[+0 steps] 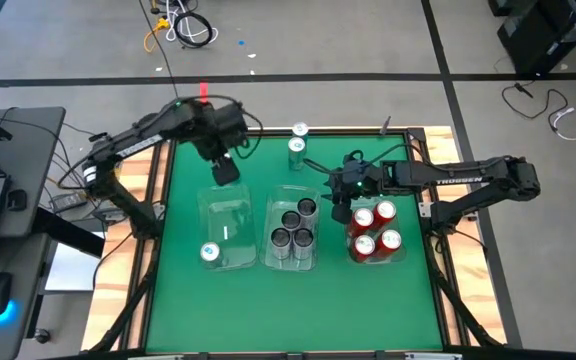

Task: Sort soda cans
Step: Put the top left blue soda can into the left transparent bin

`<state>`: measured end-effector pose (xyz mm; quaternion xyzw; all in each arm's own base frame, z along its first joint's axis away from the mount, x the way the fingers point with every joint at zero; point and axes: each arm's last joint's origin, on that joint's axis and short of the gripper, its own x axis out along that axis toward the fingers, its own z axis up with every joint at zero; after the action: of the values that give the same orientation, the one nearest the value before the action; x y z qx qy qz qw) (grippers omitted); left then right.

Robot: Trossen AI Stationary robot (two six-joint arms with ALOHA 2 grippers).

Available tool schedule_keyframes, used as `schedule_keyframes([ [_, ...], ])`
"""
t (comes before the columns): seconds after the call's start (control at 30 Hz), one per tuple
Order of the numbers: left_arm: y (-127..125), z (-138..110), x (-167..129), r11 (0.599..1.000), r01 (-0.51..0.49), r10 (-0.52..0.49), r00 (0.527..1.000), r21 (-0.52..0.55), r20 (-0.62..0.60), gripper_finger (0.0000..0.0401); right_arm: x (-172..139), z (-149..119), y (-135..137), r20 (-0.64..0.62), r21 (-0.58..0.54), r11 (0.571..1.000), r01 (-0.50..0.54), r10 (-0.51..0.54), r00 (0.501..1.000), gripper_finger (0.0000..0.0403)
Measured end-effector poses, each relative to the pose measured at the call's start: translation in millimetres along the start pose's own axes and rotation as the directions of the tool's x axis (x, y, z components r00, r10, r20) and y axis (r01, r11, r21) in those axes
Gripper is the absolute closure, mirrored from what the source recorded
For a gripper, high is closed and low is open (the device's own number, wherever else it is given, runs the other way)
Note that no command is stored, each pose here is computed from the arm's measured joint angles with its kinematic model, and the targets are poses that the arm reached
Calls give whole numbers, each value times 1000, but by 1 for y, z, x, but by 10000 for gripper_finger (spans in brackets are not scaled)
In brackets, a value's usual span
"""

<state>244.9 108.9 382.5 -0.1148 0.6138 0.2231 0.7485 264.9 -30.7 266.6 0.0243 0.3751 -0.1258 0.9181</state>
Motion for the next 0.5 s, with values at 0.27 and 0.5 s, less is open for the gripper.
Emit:
schedule_keyframes([
  [0.27, -41, -32, -34, 996, 84, -81, 992, -33, 94, 171, 0, 0, 0, -2, 3, 1000, 0, 0, 1000, 247],
  [0.5, -65, -65, -8, 998, 52, -53, 998, -47, -14, 171, 0, 0, 0, -2, 3, 1000, 0, 0, 1000, 247],
])
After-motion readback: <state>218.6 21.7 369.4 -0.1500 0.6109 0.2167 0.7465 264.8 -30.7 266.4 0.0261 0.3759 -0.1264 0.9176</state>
